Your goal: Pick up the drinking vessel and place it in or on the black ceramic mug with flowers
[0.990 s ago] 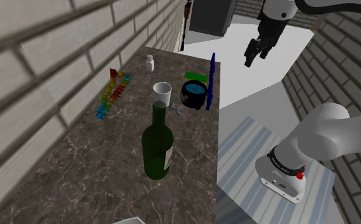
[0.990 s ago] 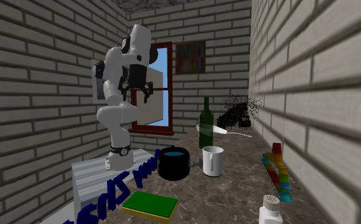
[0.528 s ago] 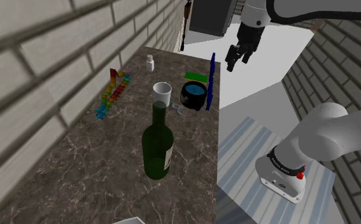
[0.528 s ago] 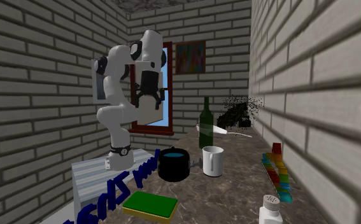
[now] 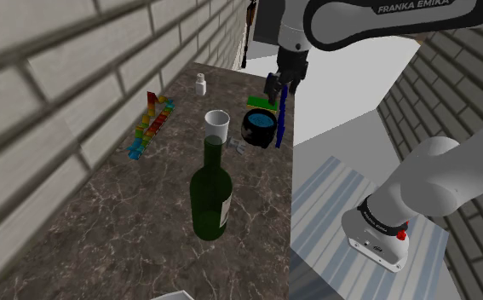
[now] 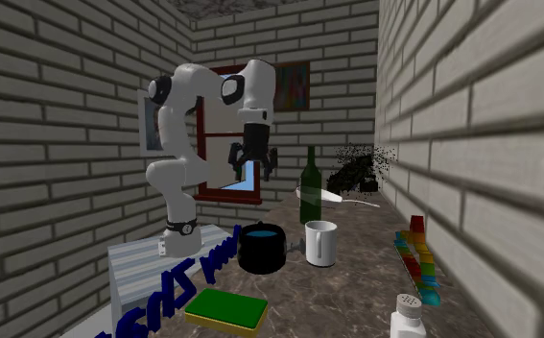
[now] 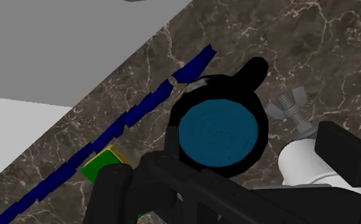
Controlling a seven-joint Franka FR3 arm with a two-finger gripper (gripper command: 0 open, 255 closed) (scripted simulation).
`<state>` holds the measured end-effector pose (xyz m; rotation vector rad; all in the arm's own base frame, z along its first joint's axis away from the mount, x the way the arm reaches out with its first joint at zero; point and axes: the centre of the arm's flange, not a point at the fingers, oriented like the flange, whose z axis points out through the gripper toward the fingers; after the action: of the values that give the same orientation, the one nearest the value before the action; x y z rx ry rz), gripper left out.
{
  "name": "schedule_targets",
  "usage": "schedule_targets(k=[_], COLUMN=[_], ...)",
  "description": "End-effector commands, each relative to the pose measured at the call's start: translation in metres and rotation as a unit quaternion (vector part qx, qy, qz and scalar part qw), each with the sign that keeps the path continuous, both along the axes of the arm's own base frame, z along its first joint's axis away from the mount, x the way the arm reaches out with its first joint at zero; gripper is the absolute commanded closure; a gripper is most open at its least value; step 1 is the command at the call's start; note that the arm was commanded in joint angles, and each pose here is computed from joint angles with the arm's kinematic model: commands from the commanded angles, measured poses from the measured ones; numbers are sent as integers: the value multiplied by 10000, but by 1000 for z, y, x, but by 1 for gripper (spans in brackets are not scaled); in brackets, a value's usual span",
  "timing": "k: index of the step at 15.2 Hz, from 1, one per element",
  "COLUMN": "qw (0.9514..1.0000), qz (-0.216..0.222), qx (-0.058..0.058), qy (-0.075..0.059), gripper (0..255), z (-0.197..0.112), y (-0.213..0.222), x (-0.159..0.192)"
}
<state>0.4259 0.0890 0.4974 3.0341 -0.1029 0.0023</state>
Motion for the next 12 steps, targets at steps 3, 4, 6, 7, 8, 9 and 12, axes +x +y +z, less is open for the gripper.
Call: schedule_targets(k=[3, 4, 6, 7, 8, 9, 12], qw=[9999, 9999, 9998, 9998, 9997, 9996, 9994], qz=[100, 125, 175, 200, 225, 250, 325], qx=[45, 55, 75, 85, 96, 106, 136], qy=[17, 22, 31, 36, 41, 46, 61], gripper=[0, 0, 0, 0, 0, 0, 0], z=[-23, -29, -40, -46, -52, -58, -75], y=[32, 40, 56, 64, 73, 81, 106], x=[35, 44, 61, 69, 77, 85, 110])
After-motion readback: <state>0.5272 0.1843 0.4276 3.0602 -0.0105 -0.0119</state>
